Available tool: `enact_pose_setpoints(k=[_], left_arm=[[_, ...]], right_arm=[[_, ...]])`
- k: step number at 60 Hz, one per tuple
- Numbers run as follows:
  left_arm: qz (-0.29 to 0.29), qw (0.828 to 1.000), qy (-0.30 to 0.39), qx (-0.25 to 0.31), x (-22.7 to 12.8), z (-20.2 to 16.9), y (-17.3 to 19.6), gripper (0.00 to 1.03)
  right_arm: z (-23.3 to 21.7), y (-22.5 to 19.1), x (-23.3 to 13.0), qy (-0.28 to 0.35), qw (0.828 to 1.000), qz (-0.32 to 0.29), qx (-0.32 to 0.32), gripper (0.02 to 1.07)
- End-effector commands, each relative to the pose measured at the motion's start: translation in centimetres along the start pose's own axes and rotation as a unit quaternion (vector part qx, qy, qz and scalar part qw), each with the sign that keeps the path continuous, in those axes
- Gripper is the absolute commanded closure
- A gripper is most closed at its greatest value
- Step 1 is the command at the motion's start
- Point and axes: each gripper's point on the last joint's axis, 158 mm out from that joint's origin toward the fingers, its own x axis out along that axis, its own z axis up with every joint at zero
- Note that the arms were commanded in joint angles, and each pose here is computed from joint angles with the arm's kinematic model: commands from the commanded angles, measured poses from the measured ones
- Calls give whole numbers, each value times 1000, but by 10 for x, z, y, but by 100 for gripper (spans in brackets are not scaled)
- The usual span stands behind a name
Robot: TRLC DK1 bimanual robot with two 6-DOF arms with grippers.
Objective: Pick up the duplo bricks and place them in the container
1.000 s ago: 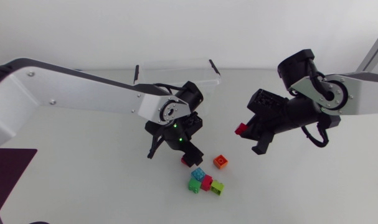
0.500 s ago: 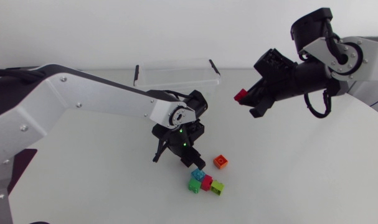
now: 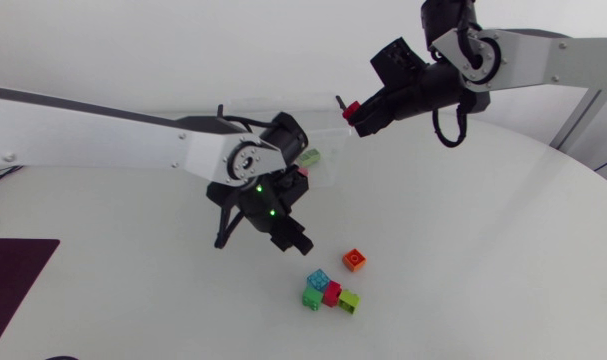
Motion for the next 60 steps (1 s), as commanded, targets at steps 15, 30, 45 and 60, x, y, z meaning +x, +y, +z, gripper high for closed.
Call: enact_pose_setpoints(k=[15, 30, 45, 60], left_arm=[[26, 995, -98, -10, -66, 27, 34, 89], [63, 974, -215, -29, -111, 73, 71, 89], [104, 940, -319, -56, -145, 121, 120, 89], [135, 922, -353, -84, -139, 148, 175, 88]], right_arm=[[25, -2, 45, -16, 1000, 1, 16, 75], [27, -8, 83, -14, 1000, -21, 14, 61], [38, -15, 72, -26, 999, -39, 9, 11], [30, 5, 5, -42, 998, -43, -1, 10]])
